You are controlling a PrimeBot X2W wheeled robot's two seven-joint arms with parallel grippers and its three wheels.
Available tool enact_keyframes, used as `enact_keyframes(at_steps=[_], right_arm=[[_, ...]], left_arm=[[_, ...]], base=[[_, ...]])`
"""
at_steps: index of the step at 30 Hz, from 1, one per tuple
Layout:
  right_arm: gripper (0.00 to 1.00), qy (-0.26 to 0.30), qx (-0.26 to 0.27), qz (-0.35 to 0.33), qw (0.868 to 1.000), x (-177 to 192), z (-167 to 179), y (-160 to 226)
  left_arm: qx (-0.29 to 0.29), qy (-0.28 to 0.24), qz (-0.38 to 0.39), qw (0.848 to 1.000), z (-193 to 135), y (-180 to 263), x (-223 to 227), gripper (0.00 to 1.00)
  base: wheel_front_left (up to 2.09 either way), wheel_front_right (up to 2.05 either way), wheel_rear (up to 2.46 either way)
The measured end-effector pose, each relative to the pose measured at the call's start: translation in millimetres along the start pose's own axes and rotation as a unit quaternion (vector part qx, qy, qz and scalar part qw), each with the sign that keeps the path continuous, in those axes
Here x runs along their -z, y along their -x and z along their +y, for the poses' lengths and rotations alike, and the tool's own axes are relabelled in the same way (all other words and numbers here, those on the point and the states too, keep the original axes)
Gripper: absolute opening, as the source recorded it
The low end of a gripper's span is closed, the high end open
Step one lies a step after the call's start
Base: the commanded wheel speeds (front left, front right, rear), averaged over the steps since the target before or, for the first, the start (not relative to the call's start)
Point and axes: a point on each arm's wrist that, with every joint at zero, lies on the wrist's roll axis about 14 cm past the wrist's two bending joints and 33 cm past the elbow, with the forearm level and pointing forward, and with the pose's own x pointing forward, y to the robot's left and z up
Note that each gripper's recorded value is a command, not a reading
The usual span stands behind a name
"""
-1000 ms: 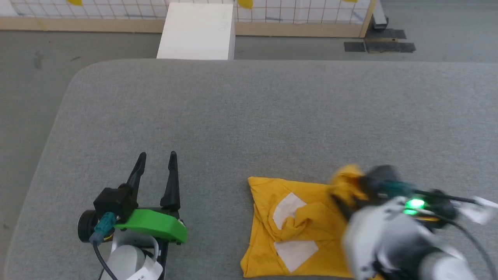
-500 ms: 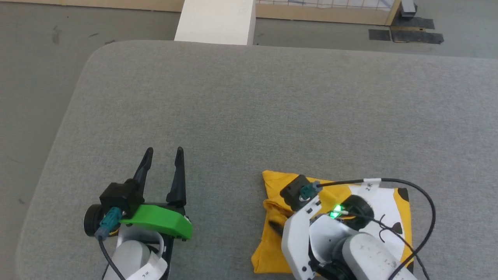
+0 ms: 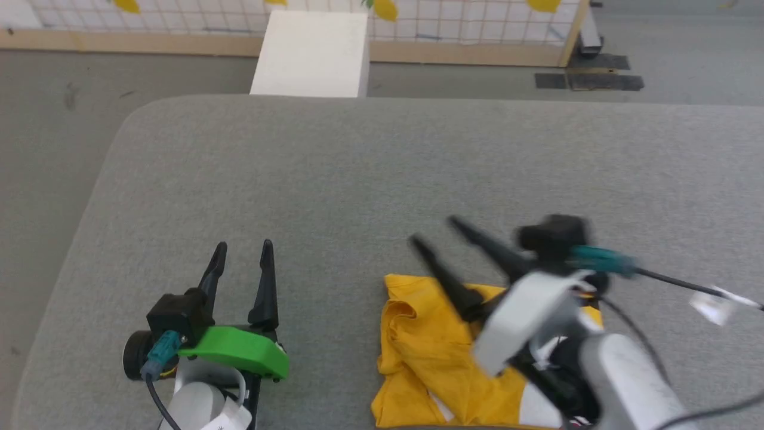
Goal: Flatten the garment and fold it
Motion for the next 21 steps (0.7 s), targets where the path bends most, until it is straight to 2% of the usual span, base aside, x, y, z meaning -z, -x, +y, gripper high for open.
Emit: enact_keyframes(at_steps=[5, 8, 10, 16, 21], right_arm=[[1.00, -0.011, 0.115, -0.102, 0.988, -35.6, -61.8, 46.7], [1.00, -0.019, 0.194, -0.115, 0.974, -32.2, -101.5, 82.6], [1.00, -0.047, 0.240, -0.112, 0.963, -20.0, -125.8, 108.0], [1.00, -0.187, 0.304, -0.038, 0.933, 50.9, -158.3, 147.0], [1.00, -0.249, 0.313, 0.041, 0.916, 97.9, -159.5, 153.2]], left_arm=[[0.014, 0.002, -0.004, 1.000, -10.4, -1.8, -2.6, 1.00], [0.024, 0.004, -0.010, 1.000, -17.4, -4.7, -6.1, 1.00], [0.030, 0.004, -0.013, 0.999, -21.3, -6.3, -7.7, 1.00], [0.035, 0.006, -0.009, 0.999, -25.2, -9.4, -4.0, 1.00], [0.035, 0.006, -0.004, 0.999, -24.8, -9.4, -0.7, 1.00]], base=[[0.00, 0.00, 0.00], [0.00, 0.00, 0.00], [0.00, 0.00, 0.00], [0.00, 0.00, 0.00], [0.00, 0.00, 0.00]])
